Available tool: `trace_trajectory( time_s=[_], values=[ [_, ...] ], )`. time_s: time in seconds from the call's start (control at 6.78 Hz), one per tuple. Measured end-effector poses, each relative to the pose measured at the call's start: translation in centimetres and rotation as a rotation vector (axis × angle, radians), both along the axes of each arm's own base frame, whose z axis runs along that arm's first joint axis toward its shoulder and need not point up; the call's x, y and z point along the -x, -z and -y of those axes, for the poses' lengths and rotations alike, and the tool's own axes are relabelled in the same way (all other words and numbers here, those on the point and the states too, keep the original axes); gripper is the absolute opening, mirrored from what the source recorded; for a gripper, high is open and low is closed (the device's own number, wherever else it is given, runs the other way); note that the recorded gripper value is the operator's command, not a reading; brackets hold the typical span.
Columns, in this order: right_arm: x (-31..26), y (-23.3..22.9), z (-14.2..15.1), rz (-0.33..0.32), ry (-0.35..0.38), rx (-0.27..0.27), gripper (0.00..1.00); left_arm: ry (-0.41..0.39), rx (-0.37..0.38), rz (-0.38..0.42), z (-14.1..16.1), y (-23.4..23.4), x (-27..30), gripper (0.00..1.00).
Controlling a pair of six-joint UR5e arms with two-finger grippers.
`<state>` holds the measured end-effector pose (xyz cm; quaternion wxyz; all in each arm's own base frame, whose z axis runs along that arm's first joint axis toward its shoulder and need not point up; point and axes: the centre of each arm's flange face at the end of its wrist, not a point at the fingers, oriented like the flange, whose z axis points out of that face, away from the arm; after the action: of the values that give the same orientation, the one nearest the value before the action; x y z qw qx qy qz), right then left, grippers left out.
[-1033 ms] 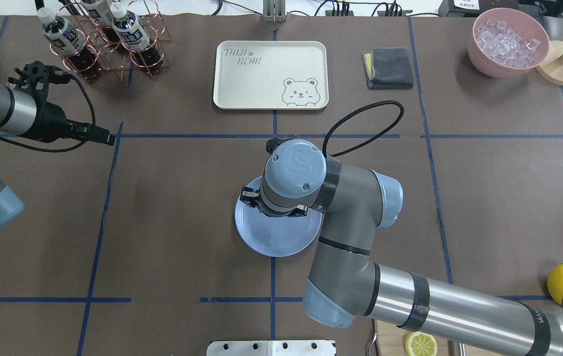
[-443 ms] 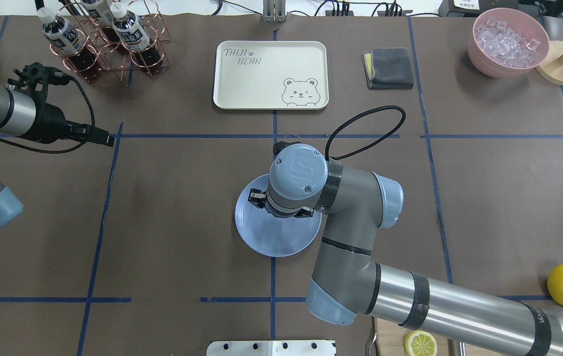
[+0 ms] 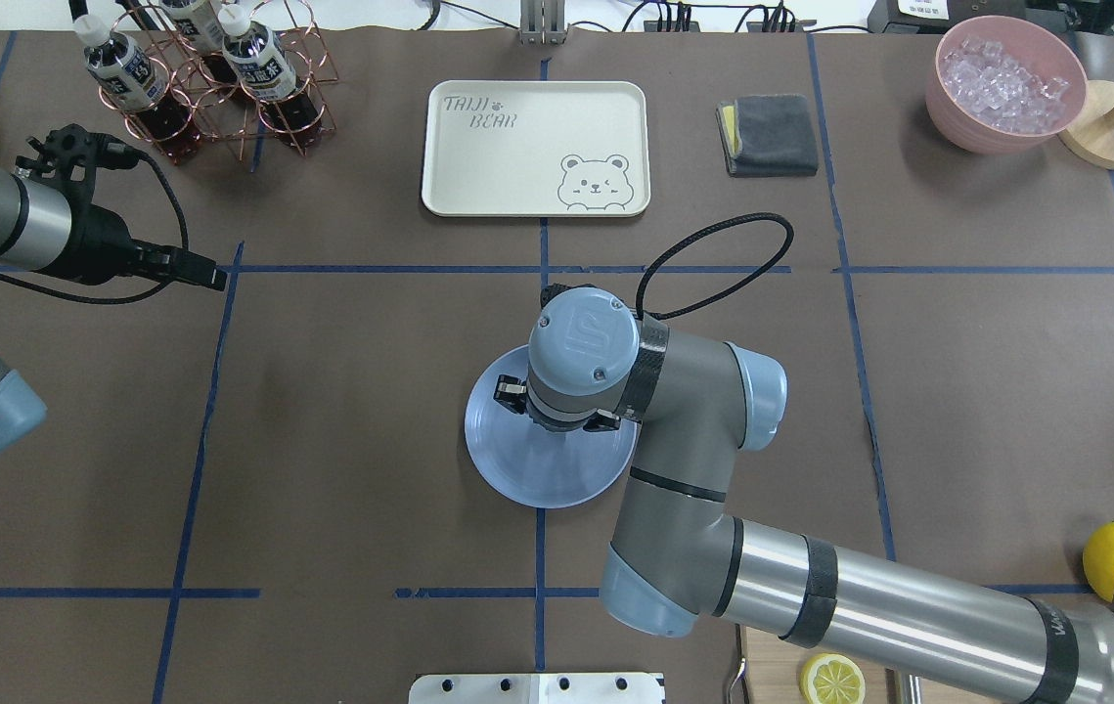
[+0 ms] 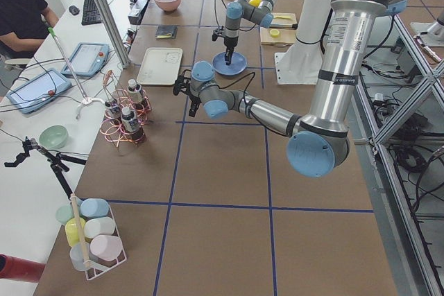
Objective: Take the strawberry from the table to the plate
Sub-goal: 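Carry the strawberry with the right gripper over the light blue plate and lower it, then open the right gripper to release the strawberry onto the plate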
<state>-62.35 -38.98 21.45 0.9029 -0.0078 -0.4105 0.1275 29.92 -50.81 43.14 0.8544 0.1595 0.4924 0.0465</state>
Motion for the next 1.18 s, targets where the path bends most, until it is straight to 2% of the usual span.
trace_trajectory(
  time_s=[0.15, 0.3, 0.44, 0.59, 0.89, 1.18],
  values=[
    [0.1, -0.1, 0.0, -0.003, 0.001, 0.001, 0.25, 0.001, 0.000, 0.000, 0.0, 0.0, 0.0, 0.88],
    [0.2, -0.1, -0.1, -0.002, 0.003, 0.000, 0.59, 0.001, -0.001, 0.000, 0.0, 0.1, 0.0, 0.88],
    [0.3, 0.0, -0.2, -0.002, 0.004, 0.000, 0.70, 0.001, -0.001, 0.000, 0.0, 0.0, 0.0, 0.88],
    [0.3, 0.0, -0.2, -0.003, 0.005, 0.001, 0.98, 0.001, 0.000, 0.000, 0.0, 0.0, 0.0, 0.88],
    [0.2, 0.0, -0.2, -0.003, 0.006, -0.002, 1.00, -0.001, 0.001, 0.001, 0.0, -0.2, 0.0, 0.88],
    [-2.2, 0.8, 0.0, 0.033, 0.006, -0.008, 1.00, -0.005, 0.000, 0.010, -0.2, -0.8, 0.1, 0.88]
  ],
)
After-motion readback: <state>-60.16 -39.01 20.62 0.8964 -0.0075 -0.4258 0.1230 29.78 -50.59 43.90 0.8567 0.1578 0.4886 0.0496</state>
